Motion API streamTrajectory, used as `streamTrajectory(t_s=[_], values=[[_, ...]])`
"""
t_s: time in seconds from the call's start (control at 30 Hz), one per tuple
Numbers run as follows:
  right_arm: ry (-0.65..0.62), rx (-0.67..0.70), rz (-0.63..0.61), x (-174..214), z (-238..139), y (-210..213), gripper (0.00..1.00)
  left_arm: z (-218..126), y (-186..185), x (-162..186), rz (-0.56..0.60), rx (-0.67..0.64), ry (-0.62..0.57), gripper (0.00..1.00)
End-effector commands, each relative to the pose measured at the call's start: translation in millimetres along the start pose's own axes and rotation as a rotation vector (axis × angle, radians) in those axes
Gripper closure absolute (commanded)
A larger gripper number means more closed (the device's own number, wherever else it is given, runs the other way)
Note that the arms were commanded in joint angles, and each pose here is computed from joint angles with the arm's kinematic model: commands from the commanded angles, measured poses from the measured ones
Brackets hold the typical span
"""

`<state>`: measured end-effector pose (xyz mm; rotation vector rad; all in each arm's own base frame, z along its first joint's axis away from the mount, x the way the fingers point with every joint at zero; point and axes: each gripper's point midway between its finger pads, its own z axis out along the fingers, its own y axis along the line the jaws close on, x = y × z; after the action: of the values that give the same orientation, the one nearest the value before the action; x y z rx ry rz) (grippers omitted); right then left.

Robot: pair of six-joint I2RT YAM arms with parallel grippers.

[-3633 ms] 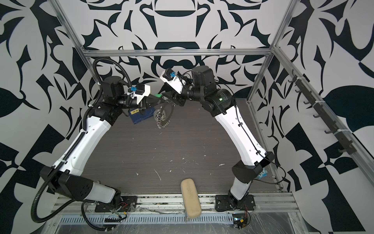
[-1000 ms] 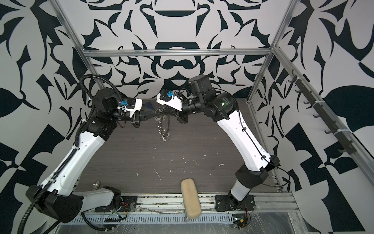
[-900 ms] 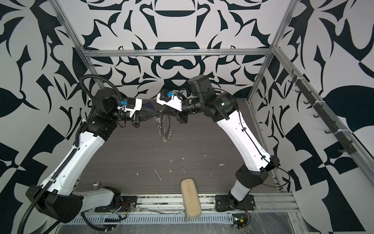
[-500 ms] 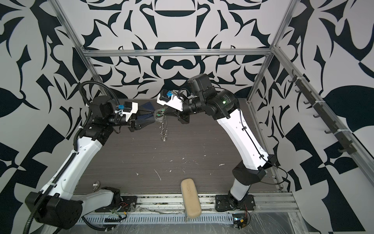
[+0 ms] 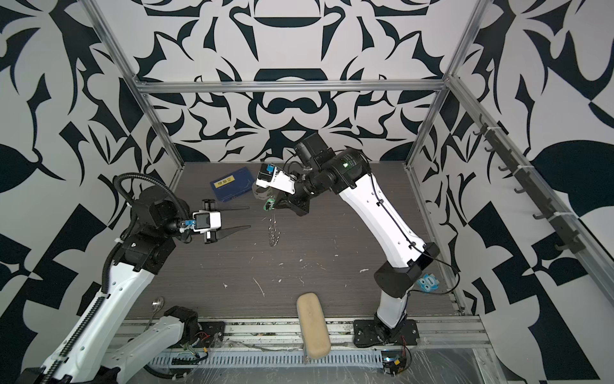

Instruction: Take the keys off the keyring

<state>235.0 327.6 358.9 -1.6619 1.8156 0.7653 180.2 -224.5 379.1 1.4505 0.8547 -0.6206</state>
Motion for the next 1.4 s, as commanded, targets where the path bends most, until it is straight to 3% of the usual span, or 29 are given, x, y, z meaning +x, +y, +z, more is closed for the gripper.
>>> streamTrajectory(t_s=[0.0, 0.13, 0.6, 0.77, 0.83, 0.93, 1.23, 1.37], values=[[-0.061, 0.000, 0.020, -14.5, -11.9, 11.8, 1.00, 6.2, -6.0, 12.5, 0.046, 0.004, 0.037, 0.52], [-0.055, -0.054, 0.071, -13.0, -6.5, 19.1, 1.00, 18.7, -15.0, 18.4, 0.059, 0.032, 0.048, 0.52], [-0.099, -0.072, 0.042, -15.0, -9.1, 33.1, 1.00, 32.4, -8.5, 22.8, 0.036, 0.045, 0.074, 0.55], [-0.113, -0.068, 0.031, -16.2, -11.4, 35.5, 1.00, 34.6, -7.0, 24.9, 0.025, 0.048, 0.080, 0.72], [-0.116, -0.070, 0.025, -16.6, -12.0, 36.5, 1.00, 35.1, -6.1, 25.5, 0.022, 0.047, 0.082, 0.75], [-0.129, -0.085, 0.006, -17.8, -12.3, 41.6, 1.00, 36.6, -5.0, 25.3, 0.014, 0.050, 0.080, 0.71], [-0.224, -0.047, -0.071, -26.3, -19.1, 44.0, 1.00, 36.8, -3.0, 24.0, 0.011, 0.045, 0.079, 0.72], [-0.252, -0.057, -0.075, -29.4, -17.8, 45.0, 1.00, 36.9, -1.7, 19.9, 0.012, 0.048, 0.065, 0.65]])
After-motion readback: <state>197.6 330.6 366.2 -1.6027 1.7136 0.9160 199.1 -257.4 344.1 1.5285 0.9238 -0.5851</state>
